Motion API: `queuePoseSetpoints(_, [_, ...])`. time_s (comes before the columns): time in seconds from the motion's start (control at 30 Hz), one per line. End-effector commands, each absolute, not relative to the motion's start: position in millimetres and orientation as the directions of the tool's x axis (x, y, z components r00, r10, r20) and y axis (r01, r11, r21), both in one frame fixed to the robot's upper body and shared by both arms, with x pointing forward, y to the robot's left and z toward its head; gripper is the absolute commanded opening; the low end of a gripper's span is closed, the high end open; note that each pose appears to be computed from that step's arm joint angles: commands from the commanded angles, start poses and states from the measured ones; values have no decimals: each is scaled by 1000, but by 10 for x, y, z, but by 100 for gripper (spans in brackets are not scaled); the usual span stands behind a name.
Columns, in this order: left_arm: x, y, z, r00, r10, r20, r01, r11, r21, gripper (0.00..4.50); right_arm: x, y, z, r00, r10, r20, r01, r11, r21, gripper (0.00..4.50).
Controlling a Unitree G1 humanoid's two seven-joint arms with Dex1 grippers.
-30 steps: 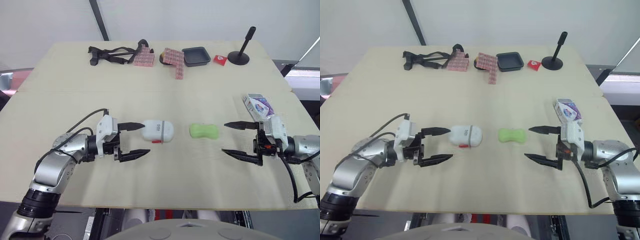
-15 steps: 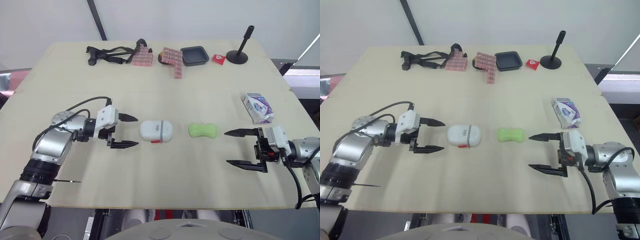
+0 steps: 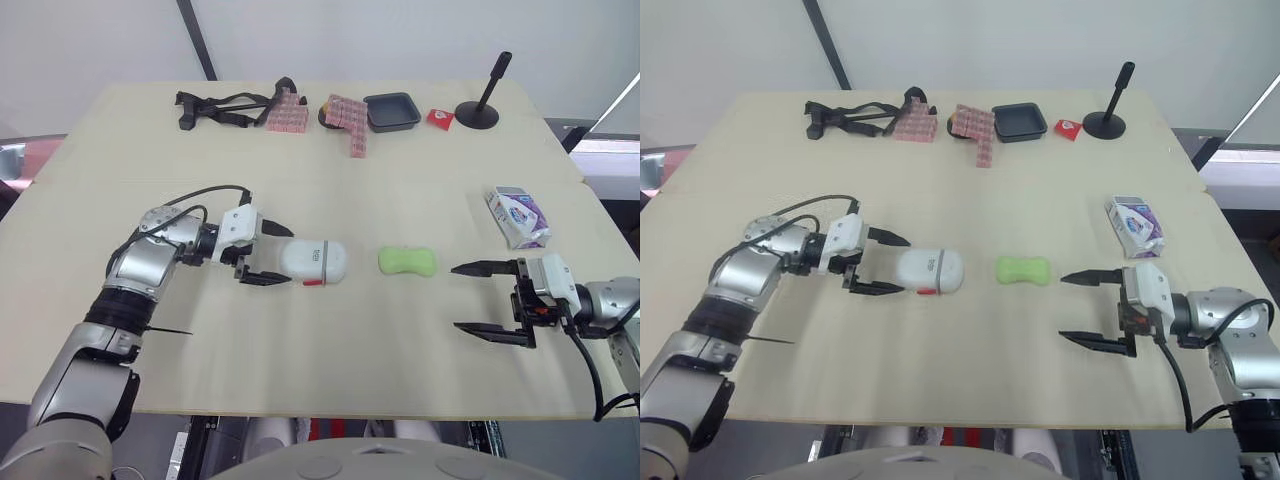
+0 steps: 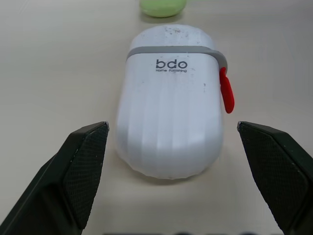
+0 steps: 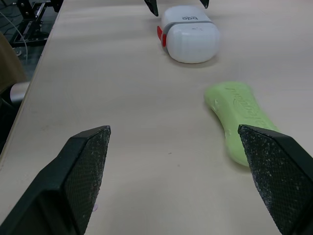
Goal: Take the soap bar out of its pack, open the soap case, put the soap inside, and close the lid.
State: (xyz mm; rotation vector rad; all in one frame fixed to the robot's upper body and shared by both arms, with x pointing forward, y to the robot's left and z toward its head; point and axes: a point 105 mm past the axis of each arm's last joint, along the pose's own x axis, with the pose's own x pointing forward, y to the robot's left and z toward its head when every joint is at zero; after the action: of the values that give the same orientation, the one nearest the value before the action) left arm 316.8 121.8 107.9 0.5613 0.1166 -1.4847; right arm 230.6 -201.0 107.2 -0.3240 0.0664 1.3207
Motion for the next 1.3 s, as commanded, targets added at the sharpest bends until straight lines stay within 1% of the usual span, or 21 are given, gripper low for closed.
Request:
queuePoseSetpoints(0.03, [3189,1198,1086,107,-900,-423,950,-33,311,450,2297,-2012,1149,256,939,-232,-953,204,-225,448])
queuePoseSetpoints(0.47, [3188,1147,997,113,-898,-426,954,-21,298,450,2314,-2003,1150,258,938,-233,-952,206,-225,448])
queuePoseSetpoints(1.0, [3154,1109,979,80,-901,-426,958,-49,284,450,2317,-2022,1140,262,933,-246,-953,210,-220,448])
queuePoseSetpoints(1.3, [3176,1110,975,94,-902,-420,957,-34,287,450,2309,-2023,1126,267,931,-248,-952,215,-218,448])
